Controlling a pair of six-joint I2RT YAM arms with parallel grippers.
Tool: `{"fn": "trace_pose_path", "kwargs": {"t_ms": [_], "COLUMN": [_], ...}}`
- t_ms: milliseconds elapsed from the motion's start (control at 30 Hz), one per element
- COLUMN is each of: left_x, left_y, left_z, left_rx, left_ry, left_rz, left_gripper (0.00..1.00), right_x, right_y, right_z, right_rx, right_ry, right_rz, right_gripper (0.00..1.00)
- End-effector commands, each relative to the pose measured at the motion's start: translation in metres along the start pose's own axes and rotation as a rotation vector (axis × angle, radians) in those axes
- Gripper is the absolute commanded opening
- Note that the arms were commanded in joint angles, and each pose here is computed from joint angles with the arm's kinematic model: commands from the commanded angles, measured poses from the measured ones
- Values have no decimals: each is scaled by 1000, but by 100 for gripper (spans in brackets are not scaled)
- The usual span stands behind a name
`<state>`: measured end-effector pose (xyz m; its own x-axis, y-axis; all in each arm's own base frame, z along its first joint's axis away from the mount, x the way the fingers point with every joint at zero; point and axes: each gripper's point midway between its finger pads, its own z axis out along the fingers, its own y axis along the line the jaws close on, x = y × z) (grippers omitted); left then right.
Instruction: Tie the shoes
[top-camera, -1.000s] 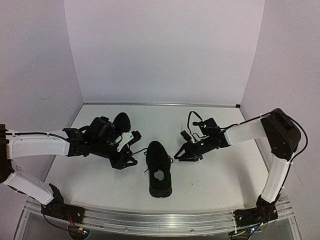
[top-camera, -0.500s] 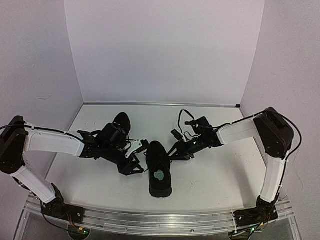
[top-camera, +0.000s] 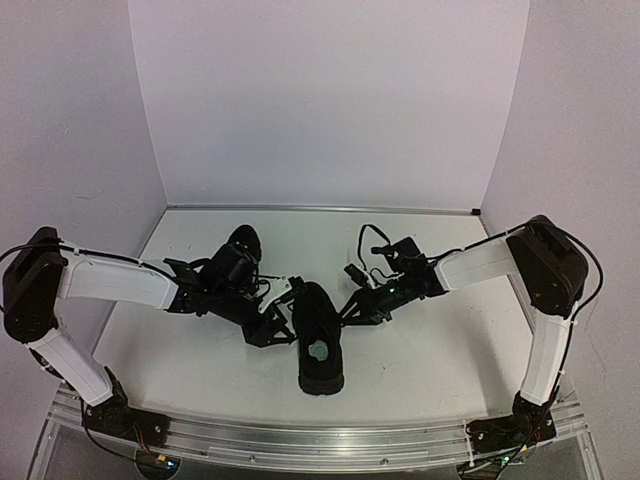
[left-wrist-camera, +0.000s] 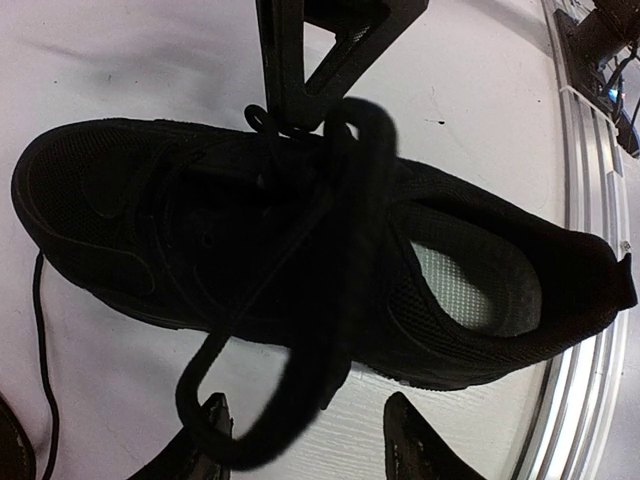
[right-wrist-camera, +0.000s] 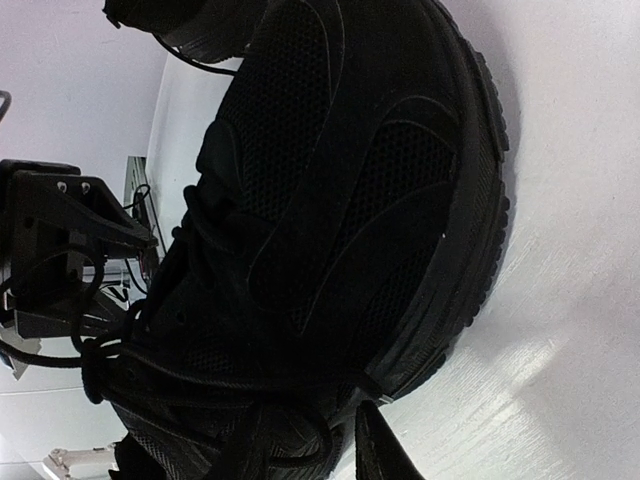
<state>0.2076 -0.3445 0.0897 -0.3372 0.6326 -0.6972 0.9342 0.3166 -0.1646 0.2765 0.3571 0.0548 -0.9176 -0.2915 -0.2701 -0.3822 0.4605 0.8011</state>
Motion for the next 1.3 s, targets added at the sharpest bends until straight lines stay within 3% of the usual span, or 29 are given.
{"fn": "trace_pose_path", "kwargs": {"t_ms": [0, 267, 567, 1267], "left_x": [-31, -31, -27, -11], "left_y": [2, -1, -1, 0], "left_z": [4, 20, 7, -20], "left_rx": [3, 30, 1, -79], "left_ry": [-66, -41, -38, -14], "left_rz": [40, 49, 56, 46], "left_gripper": [50, 44, 1, 0], "right_x": [-5, -4, -4, -3], "right_y": [20, 21, 20, 23], "right_z": [-10, -13, -12, -7], "right_rx": [-24, -15, -10, 6], "right_ry": [-21, -23, -21, 4], "right_rz": [-59, -69, -73, -88], "right_gripper": [24, 18, 20, 28]}}
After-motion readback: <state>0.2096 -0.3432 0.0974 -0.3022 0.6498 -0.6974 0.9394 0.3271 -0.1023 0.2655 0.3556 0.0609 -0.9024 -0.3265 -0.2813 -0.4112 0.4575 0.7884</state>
